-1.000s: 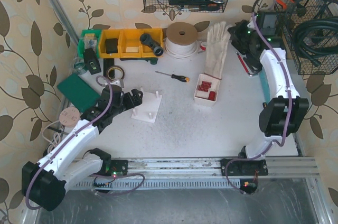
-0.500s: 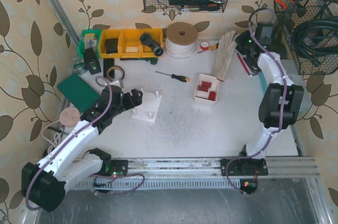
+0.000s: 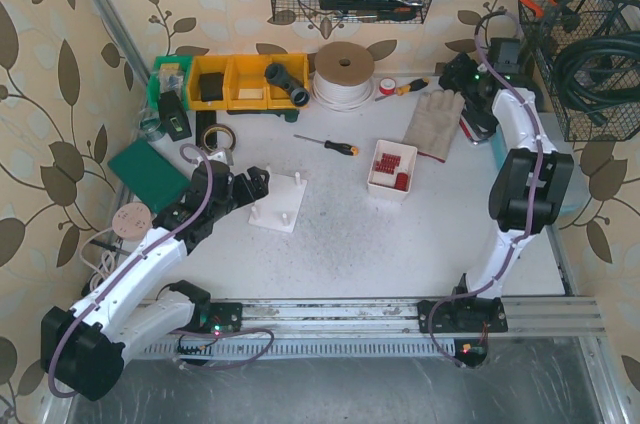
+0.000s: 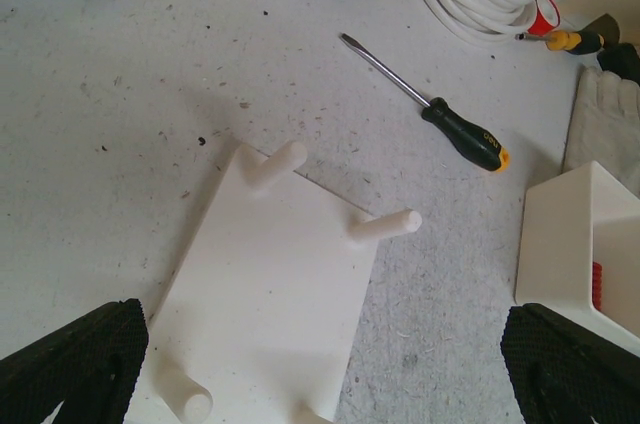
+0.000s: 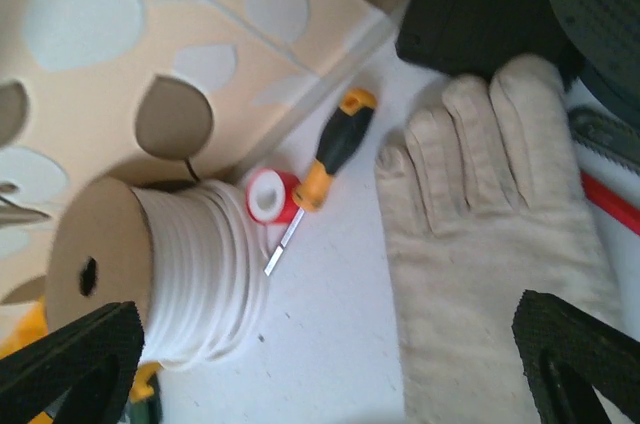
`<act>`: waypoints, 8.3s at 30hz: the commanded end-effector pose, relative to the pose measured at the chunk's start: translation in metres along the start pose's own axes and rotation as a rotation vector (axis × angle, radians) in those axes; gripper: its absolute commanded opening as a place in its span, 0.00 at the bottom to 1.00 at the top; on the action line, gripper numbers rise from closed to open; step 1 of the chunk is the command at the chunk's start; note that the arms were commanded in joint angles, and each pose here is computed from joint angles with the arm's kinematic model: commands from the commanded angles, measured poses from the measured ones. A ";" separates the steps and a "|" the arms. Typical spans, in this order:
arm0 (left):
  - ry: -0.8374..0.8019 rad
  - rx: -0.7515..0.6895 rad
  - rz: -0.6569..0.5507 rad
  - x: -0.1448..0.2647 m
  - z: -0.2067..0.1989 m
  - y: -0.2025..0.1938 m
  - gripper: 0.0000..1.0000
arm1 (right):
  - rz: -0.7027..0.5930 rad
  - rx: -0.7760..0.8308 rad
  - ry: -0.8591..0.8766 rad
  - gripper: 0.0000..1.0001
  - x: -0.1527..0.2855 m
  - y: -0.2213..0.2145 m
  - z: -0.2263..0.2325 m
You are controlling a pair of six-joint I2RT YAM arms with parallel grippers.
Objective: Install the large spring
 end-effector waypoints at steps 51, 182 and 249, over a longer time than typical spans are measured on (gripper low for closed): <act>-0.001 0.017 0.005 -0.002 0.001 0.000 0.98 | 0.570 0.541 -0.339 0.00 0.058 -0.245 -0.020; 0.198 -0.107 0.118 -0.002 -0.010 -0.014 0.70 | 0.499 0.628 -0.047 0.82 0.144 -0.273 0.049; 0.128 -0.081 0.098 -0.017 -0.002 -0.008 0.76 | 0.569 0.638 -0.400 0.72 -0.032 -0.304 0.028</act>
Point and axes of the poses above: each gripper's point midway between its finger pads, its own x axis back along the fingers, its own z axis along the line the jaws close on, y = z × x, the point moved 6 cm from there along x, back along the fingers, and after that the axes turned 9 degrees about x, right-handed, at the moved point
